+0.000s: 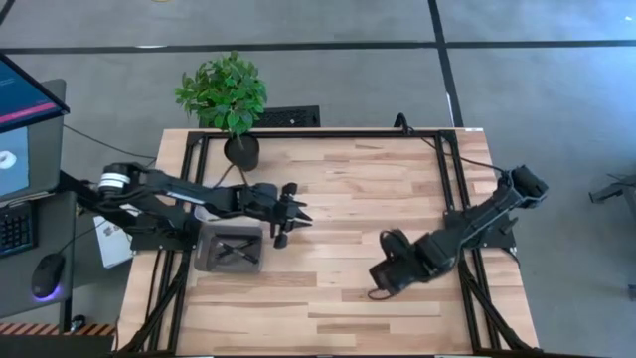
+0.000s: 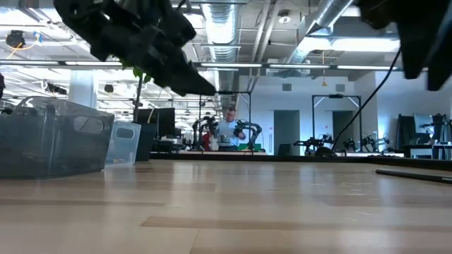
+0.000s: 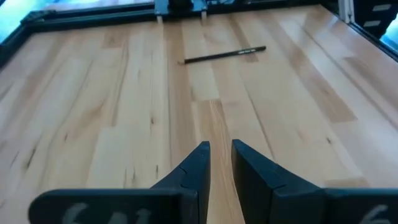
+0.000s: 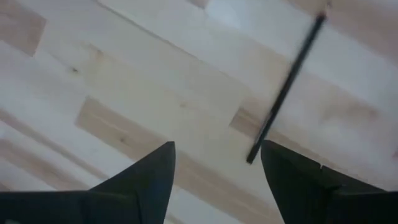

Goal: Sort pens & pencils
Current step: Put the black pencil into the transparent bin

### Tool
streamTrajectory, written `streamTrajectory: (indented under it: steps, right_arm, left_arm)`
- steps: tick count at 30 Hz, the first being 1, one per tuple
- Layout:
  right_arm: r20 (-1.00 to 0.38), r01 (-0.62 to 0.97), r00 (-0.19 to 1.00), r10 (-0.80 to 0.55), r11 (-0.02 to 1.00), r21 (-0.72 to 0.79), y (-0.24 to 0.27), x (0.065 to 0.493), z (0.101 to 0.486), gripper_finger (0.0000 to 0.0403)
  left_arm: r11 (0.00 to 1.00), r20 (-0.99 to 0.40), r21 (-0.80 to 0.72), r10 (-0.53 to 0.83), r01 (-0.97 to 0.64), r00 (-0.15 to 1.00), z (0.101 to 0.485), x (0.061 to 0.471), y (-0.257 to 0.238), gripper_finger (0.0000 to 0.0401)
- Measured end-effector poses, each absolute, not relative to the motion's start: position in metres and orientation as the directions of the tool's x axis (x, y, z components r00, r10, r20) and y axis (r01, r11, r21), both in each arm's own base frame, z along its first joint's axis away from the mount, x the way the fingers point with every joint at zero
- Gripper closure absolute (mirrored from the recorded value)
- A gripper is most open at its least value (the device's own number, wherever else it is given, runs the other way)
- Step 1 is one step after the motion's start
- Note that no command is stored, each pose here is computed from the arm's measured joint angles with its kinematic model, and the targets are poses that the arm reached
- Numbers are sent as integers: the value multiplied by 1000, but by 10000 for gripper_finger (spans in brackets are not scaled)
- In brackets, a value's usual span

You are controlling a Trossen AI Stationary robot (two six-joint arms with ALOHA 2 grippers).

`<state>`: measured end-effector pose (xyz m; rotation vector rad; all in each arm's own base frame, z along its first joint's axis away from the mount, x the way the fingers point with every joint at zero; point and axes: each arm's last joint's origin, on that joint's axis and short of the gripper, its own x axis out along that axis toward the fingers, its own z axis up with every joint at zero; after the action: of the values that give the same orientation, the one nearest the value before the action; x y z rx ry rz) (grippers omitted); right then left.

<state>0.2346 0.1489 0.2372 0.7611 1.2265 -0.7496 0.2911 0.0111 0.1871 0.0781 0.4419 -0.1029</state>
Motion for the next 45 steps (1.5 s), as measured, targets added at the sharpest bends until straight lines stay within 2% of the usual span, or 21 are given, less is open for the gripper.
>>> streamTrajectory:
  steps: [6, 10, 17, 21, 29, 38, 45]
  right_arm:
    - [-979, 910, 42, -199, 412, -45, 168, 222, 215, 138]
    - [-973, 913, -10, -231, 395, -103, 178, 224, 195, 138]
    - [-967, 925, -88, -238, 340, -167, 184, 233, 169, 139]
    - [-968, 946, -88, -234, 284, -154, 185, 236, 156, 148]
    - [-981, 978, -15, -192, 199, -54, 185, 227, 128, 170]
    - [-983, 977, 2, -184, 212, -38, 184, 226, 125, 187]
    - [-983, 972, -12, -182, 229, -54, 182, 227, 124, 226]
  left_arm:
    - [981, -378, 27, -166, 190, 911, 179, 304, 9, 344]
    - [969, -360, 7, -228, 247, 904, 183, 309, 8, 344]
    - [968, -352, 6, -233, 251, 906, 186, 311, 8, 344]
    - [968, -370, 0, -234, 252, 899, 184, 310, 8, 344]
    - [968, -392, -7, -234, 252, 890, 182, 309, 8, 344]
    - [966, -409, 1, -234, 257, 882, 180, 308, 8, 344]
    - [967, -422, 5, -228, 253, 878, 179, 307, 8, 344]
